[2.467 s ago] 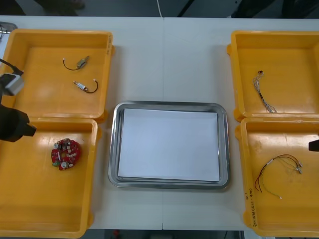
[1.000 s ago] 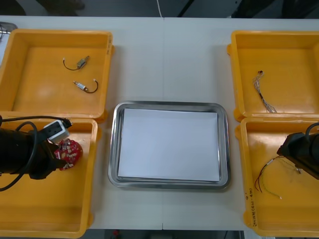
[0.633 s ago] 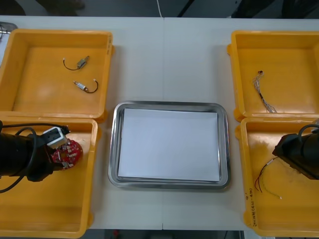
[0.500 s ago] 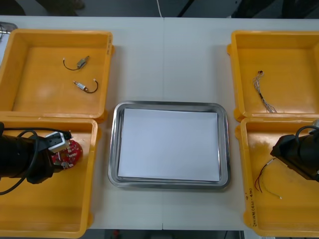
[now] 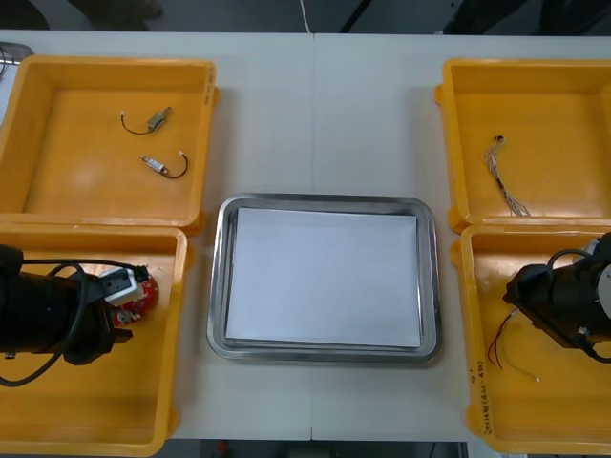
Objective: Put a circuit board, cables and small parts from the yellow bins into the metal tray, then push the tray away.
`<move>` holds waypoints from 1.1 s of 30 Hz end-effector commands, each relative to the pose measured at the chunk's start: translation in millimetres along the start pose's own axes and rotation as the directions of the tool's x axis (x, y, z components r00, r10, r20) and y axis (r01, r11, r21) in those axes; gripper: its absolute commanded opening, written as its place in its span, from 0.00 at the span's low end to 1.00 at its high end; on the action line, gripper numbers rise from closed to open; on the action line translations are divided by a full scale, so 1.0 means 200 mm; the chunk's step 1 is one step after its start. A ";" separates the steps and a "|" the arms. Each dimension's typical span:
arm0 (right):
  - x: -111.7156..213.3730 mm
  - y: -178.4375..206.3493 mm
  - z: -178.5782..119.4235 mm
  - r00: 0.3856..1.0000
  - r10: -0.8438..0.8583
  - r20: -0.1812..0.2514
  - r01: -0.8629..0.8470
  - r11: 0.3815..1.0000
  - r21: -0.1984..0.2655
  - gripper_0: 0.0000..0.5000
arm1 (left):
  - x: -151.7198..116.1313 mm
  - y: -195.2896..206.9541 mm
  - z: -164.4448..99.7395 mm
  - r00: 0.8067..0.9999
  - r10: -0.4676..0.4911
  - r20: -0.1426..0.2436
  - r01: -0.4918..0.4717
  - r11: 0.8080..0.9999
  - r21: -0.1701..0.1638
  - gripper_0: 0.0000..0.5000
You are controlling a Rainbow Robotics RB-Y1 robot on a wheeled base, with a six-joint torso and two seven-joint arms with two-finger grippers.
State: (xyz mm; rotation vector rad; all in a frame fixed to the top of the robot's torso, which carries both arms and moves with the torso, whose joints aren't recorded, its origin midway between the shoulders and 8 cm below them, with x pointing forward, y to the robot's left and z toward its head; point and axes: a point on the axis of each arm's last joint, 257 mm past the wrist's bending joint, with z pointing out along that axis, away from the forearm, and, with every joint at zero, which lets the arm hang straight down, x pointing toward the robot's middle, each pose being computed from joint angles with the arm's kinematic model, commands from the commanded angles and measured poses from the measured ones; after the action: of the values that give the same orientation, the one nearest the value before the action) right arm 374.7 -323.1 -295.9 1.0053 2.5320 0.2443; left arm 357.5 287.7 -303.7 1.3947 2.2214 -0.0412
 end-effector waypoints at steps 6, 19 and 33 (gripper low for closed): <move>0.08 0.00 0.09 0.996 0.081 -0.033 -0.081 0.997 -0.002 1.00 | 0.02 0.03 -0.02 0.996 0.081 -0.027 -0.082 0.997 -0.014 1.00; 0.12 -0.01 0.17 0.990 0.127 -0.054 -0.127 0.992 0.002 1.00 | -0.02 0.06 0.01 0.996 0.083 -0.017 -0.083 0.996 -0.021 1.00; 0.17 -0.01 0.19 0.986 0.148 -0.074 -0.148 0.989 0.014 0.25 | -0.02 0.04 0.02 0.995 0.093 -0.018 -0.093 0.996 -0.015 0.00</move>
State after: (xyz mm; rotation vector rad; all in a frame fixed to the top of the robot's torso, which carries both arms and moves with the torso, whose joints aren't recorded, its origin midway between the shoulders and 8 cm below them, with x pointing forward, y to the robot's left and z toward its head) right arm 378.7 -314.3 -327.4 1.1542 2.5124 0.2990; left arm 360.6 287.8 -309.0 1.4183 2.2216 -0.0261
